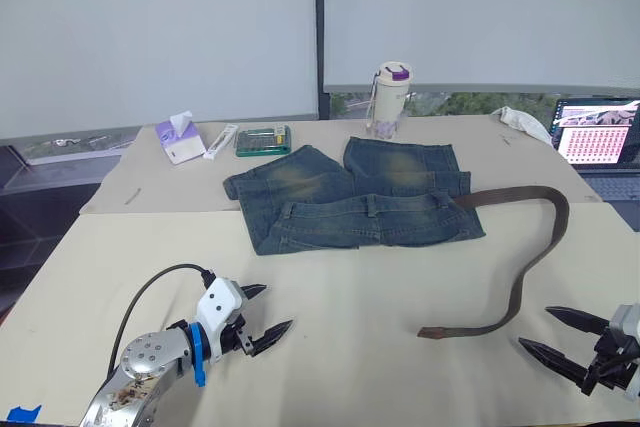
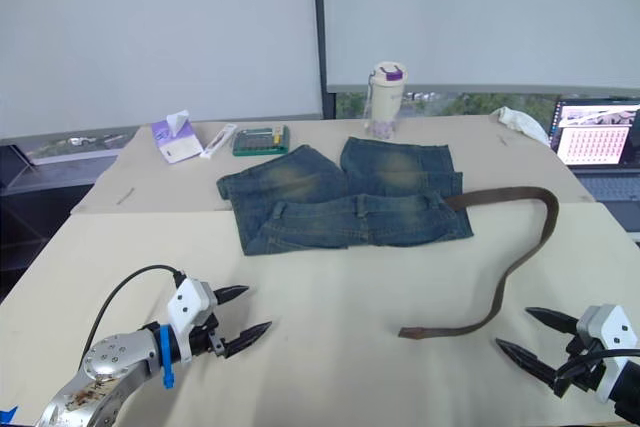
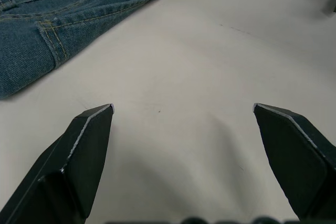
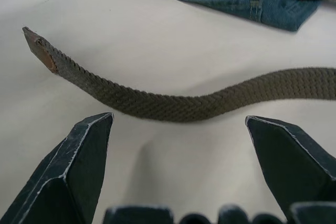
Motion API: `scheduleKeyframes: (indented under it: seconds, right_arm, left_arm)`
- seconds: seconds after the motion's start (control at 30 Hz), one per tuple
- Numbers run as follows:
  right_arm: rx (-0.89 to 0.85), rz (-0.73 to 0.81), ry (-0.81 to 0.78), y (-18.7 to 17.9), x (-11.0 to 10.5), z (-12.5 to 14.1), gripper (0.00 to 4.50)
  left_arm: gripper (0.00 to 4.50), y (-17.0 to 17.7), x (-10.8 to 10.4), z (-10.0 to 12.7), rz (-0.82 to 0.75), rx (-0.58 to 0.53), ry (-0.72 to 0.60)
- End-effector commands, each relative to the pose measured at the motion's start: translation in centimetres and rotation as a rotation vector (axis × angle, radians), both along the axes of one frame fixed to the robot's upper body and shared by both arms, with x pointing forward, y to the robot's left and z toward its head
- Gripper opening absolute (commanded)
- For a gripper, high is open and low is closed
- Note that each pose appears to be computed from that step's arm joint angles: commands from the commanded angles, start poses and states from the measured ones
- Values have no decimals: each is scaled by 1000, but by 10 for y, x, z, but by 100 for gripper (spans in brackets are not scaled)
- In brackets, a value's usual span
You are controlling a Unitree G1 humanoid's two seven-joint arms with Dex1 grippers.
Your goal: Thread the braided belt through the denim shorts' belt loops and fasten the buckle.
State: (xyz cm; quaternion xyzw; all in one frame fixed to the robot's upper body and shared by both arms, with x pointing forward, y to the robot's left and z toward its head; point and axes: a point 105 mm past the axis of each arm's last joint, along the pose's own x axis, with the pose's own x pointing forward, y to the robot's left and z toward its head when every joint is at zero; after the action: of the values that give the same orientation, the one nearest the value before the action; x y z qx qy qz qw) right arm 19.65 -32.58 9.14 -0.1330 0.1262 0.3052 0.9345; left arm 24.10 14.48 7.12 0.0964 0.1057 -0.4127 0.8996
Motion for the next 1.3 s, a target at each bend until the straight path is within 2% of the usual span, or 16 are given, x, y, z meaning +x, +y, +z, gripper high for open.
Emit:
scheduleKeyframes:
  seconds: [0.03, 0.4, 0.53, 0.7, 0.83, 1.0, 1.07, 1.13, 1.23, 1.3]
  right_arm:
    - [-16, 18, -42, 0, 5, 9, 446]
    - [-3, 29, -93, 5, 13, 21, 446]
    - [63, 55, -161, 29, 42, 49, 446]
    - [-11, 132, -107, 63, 81, 48, 446]
    - [-111, 208, -49, 99, 136, 37, 446]
    - [-272, 190, 32, 107, 187, 11, 446]
    - [-291, 147, 50, 105, 203, 8, 446]
    - [-321, 153, 88, 105, 209, 4, 446]
    - [-346, 185, 153, 106, 211, 1, 370]
    - [-344, 189, 160, 106, 212, 3, 304]
  left_arm:
    - [450, -2, -3, 9, -42, 10, -23]
    - [450, 4, -4, 15, -47, 2, -39]
    - [450, 2, -1, 30, -86, -25, -75]
    - [450, 1, 10, 49, -128, -44, -110]
    - [450, -1, 17, 68, -193, -54, -120]
    - [450, -6, 19, 84, -249, -26, -160]
    - [450, -6, 20, 89, -248, -19, -174]
    - [450, -6, 19, 93, -249, -17, -179]
    - [450, -4, 15, 97, -242, -1, -189]
    - [450, -3, 14, 97, -235, 5, -191]
